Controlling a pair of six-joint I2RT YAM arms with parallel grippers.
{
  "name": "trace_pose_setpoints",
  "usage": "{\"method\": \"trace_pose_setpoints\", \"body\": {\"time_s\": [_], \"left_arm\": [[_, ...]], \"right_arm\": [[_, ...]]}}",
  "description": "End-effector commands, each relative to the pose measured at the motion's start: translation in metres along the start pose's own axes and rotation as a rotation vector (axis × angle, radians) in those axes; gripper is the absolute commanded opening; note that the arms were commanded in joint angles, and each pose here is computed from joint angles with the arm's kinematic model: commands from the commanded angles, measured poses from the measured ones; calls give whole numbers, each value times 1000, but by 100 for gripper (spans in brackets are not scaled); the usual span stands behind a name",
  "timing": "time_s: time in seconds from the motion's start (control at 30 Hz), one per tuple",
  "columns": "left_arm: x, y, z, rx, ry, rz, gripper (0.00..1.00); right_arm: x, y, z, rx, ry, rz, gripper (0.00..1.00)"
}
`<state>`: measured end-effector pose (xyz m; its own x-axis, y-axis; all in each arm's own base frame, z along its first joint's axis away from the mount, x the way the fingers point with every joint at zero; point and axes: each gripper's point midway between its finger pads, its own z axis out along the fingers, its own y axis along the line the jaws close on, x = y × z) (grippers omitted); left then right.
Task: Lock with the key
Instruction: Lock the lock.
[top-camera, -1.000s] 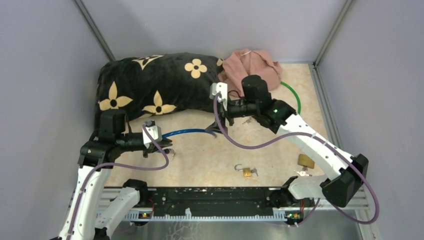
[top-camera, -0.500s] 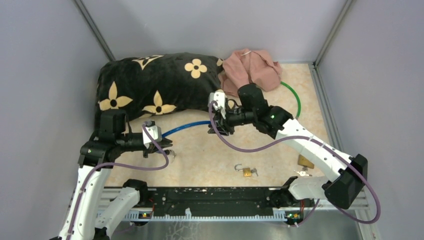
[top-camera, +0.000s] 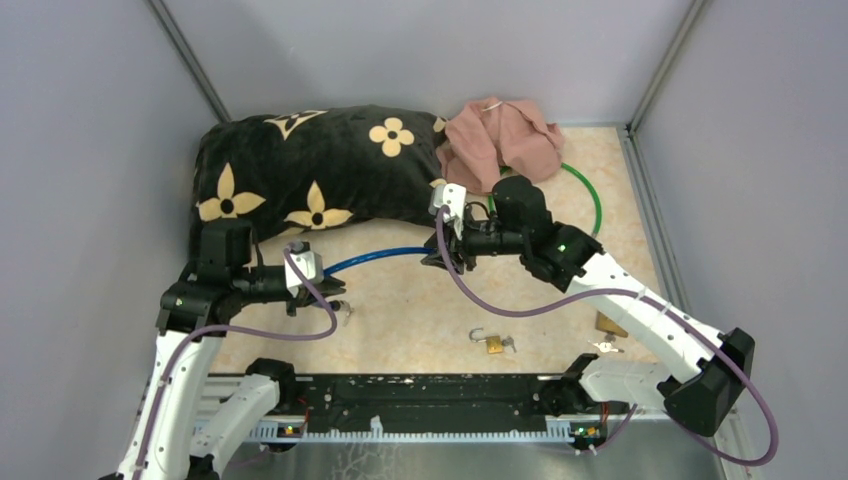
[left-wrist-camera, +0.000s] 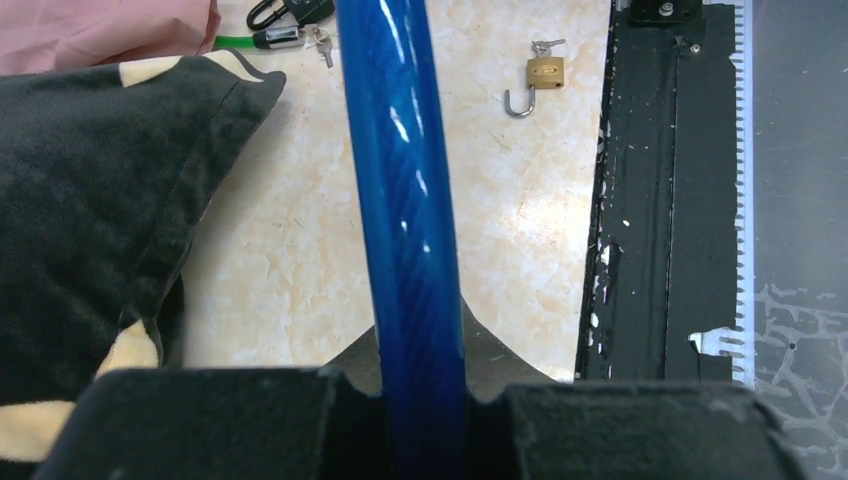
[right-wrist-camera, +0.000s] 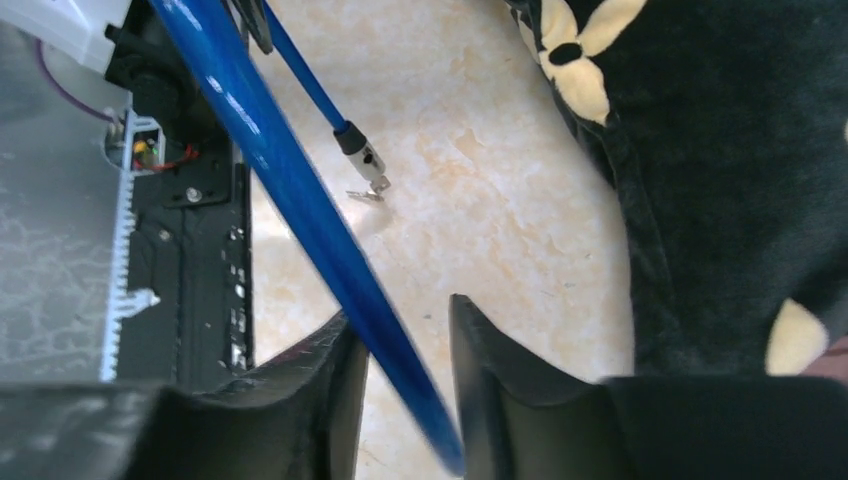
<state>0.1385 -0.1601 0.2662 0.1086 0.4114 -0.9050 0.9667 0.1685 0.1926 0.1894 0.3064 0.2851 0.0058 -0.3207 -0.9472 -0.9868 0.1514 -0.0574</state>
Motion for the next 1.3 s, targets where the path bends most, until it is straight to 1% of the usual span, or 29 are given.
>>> {"method": "trace_pose_setpoints", "body": {"time_s": [0.0,0.03,0.07,0.1,0.17,0.2,0.27,0.3,0.33,0.37,0.47,0.5,0.57,0.63,0.73,0.97,1.27], "left_arm": [[-20,-4,-3,19,-68,63,0],[-21,-4,-3,21,-72,59,0],[-23,-5,-3,25,-76,50,0],[-25,-6,-3,28,-86,35,0],[-28,-8,-1,34,-109,-19,0],[-29,-9,0,32,-121,-51,2],[-28,-7,2,5,-144,-102,27],[-27,-4,4,-18,-155,-121,38],[-24,0,4,-57,-163,-130,42],[-20,4,5,-94,-169,-136,45],[-8,12,6,-185,-185,-93,51],[-4,13,7,-204,-188,-76,52],[9,16,9,-243,-183,-68,58],[13,18,9,-274,-195,-64,63],[11,16,10,-277,-229,-69,63],[17,15,22,-242,-277,-144,58],[29,36,29,-311,-286,-242,58]], "right_arm": [[-20,-2,-6,29,-56,-23,24],[-22,-2,-6,30,-62,-19,15],[-24,-2,-6,33,-68,-6,3],[-27,-4,-6,42,-80,6,0],[-39,-7,-8,68,-127,32,0],[-49,-9,-12,89,-170,40,0],[-68,-14,-19,138,-248,59,0],[-75,-17,-23,160,-275,70,0],[-82,-18,-28,173,-299,79,0],[-87,-18,-32,185,-317,78,0],[-96,-16,-42,198,-360,123,0],[-100,-15,-46,194,-376,130,0],[-107,-13,-57,198,-408,148,0],[-113,-15,-66,220,-421,161,0],[-128,-13,-78,234,-445,147,0],[-154,-6,-93,217,-487,113,0],[-188,6,-102,143,-525,79,0]]}}
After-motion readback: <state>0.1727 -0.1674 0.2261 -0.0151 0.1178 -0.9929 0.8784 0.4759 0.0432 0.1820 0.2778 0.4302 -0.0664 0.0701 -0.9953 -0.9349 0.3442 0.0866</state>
